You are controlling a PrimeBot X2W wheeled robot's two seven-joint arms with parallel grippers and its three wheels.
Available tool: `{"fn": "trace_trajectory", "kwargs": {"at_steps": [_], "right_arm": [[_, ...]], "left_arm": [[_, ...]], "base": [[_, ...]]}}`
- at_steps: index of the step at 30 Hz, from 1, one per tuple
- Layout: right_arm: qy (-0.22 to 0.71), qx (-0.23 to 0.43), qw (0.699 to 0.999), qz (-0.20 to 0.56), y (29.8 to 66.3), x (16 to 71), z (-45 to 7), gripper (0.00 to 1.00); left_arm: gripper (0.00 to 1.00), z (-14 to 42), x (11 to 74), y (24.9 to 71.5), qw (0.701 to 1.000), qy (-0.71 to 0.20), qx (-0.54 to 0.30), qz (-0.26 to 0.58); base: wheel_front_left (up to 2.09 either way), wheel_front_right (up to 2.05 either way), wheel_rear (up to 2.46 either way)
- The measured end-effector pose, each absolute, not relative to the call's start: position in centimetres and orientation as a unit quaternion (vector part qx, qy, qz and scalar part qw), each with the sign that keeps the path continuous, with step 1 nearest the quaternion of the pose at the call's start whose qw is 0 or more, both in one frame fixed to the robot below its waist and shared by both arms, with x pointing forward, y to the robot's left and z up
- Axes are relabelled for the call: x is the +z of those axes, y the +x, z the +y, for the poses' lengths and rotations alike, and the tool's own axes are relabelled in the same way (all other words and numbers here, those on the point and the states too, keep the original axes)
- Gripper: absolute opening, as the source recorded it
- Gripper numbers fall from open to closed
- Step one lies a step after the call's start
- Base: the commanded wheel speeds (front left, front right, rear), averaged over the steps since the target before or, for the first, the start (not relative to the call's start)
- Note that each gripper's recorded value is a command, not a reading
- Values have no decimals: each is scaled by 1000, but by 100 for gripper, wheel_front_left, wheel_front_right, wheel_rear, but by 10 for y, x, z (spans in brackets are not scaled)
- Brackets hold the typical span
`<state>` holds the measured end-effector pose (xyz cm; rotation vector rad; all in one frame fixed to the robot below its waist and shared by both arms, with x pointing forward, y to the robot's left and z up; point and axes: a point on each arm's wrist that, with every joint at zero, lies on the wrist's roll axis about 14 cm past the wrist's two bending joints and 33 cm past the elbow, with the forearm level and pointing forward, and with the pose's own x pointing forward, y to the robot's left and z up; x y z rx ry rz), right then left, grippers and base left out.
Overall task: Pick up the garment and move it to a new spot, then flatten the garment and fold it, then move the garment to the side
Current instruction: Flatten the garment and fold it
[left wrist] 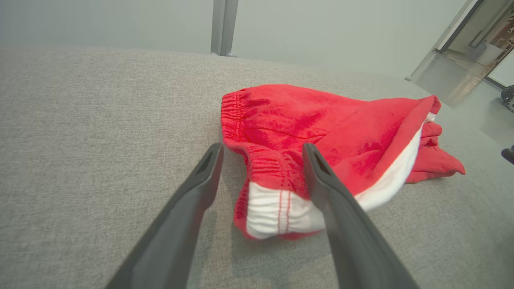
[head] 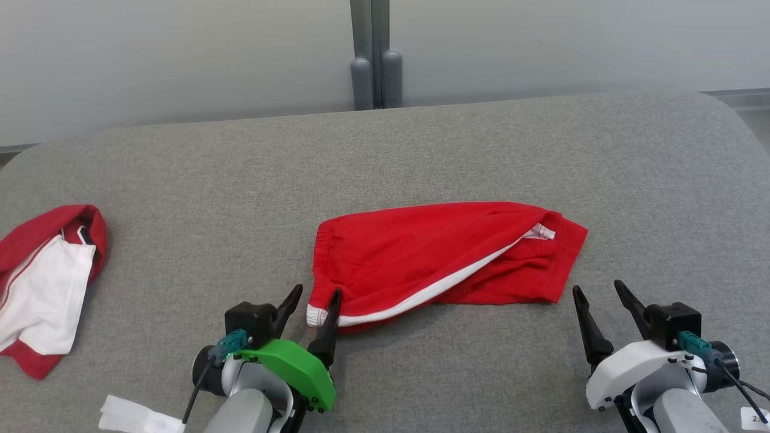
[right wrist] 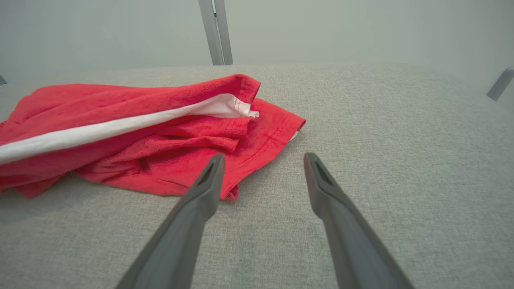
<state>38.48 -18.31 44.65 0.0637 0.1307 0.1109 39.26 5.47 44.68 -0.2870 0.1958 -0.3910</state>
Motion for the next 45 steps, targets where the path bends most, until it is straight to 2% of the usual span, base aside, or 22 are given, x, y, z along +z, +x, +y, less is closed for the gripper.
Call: {"fn": "trace_trajectory", "kwargs": {"at_steps": [4,9,12,13,18,21,30,31,33,35,40,45], "right_arm": [[32,52,996,65,384,447,-186,100],[32,47,996,67,383,445,-189,100],[32,46,996,67,384,445,-190,100],[32,46,996,67,384,445,-190,100],[36,47,996,67,388,444,-188,100],[37,52,996,68,393,443,-185,100],[46,77,994,61,411,447,-166,100],[48,78,994,60,412,447,-165,100],[53,81,993,61,412,446,-163,100],[55,86,993,65,410,444,-160,100],[66,97,991,64,408,446,-155,100],[74,130,987,52,408,454,-135,100]], "left_arm": [[100,52,422,397,958,-140,-193,159],[98,49,409,397,953,-137,-194,187],[13,43,406,394,949,-142,-203,195],[0,40,407,393,948,-143,-208,193],[0,55,436,417,958,-152,-199,138],[0,77,472,444,969,-156,-174,73],[0,102,458,478,981,-116,-132,84],[8,103,456,482,981,-114,-127,88],[36,106,444,487,981,-112,-117,104],[100,106,425,486,980,-98,-113,131],[100,100,407,485,978,-93,-109,154],[100,111,409,475,983,-86,-87,138]], "base": [[0,0,0],[0,0,0],[0,0,0],[0,0,0],[0,0,0],[0,0,0],[0,0,0],[0,0,0],[0,0,0],[0,0,0],[0,0,0],[0,0,0]]}}
